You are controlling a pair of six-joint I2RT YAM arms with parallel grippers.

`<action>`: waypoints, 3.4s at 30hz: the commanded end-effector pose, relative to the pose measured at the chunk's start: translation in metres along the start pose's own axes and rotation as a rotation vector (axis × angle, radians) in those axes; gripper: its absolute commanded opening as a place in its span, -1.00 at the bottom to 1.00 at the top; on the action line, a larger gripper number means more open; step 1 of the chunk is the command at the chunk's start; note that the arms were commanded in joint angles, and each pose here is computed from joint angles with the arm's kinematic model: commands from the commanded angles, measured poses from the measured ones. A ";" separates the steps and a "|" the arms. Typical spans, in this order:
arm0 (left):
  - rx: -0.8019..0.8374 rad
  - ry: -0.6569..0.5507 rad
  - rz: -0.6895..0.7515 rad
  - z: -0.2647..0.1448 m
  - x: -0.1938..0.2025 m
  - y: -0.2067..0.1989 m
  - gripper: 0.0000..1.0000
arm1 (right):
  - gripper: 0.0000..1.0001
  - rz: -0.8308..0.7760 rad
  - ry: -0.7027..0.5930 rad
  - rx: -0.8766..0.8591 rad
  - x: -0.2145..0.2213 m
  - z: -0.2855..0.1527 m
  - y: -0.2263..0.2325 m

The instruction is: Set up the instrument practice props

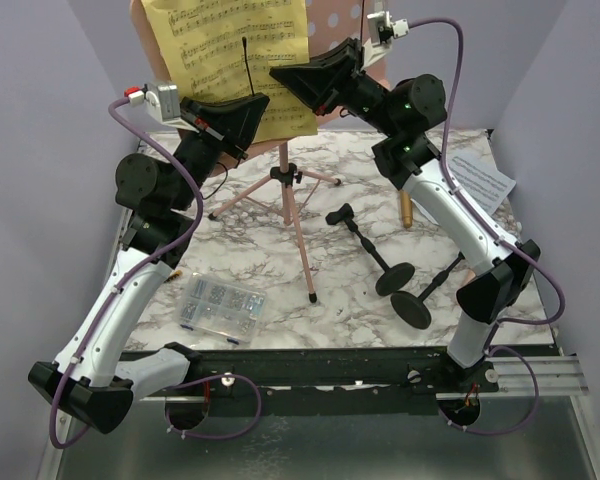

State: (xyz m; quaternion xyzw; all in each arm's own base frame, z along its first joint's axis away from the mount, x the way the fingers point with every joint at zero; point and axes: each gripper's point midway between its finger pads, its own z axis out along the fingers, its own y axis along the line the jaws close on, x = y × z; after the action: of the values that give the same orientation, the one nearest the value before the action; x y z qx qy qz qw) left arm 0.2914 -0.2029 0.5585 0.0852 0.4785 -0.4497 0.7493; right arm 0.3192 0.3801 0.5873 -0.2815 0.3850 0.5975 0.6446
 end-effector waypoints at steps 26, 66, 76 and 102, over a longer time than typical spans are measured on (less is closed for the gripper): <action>0.047 -0.169 -0.038 -0.024 -0.052 -0.031 -0.01 | -0.99 -0.096 0.038 0.015 0.007 0.008 -0.004; -0.149 -0.089 -0.147 -0.084 -0.070 -0.035 0.96 | 0.50 -0.178 0.120 0.405 -0.009 -0.042 -0.034; -0.143 0.045 -0.099 -0.136 -0.037 -0.043 0.98 | 0.81 -0.250 0.393 0.697 0.051 -0.179 -0.029; -0.755 0.480 -0.526 -0.271 0.216 0.078 0.98 | 0.32 0.407 0.619 0.446 0.340 -0.266 -0.006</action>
State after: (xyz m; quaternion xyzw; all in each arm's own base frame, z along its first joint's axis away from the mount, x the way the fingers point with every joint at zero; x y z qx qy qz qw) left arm 0.2013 -0.1157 0.2290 -0.1933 0.7742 -0.3432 0.4955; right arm 0.2723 0.3255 0.1426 -0.2100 0.7664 0.4574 0.3991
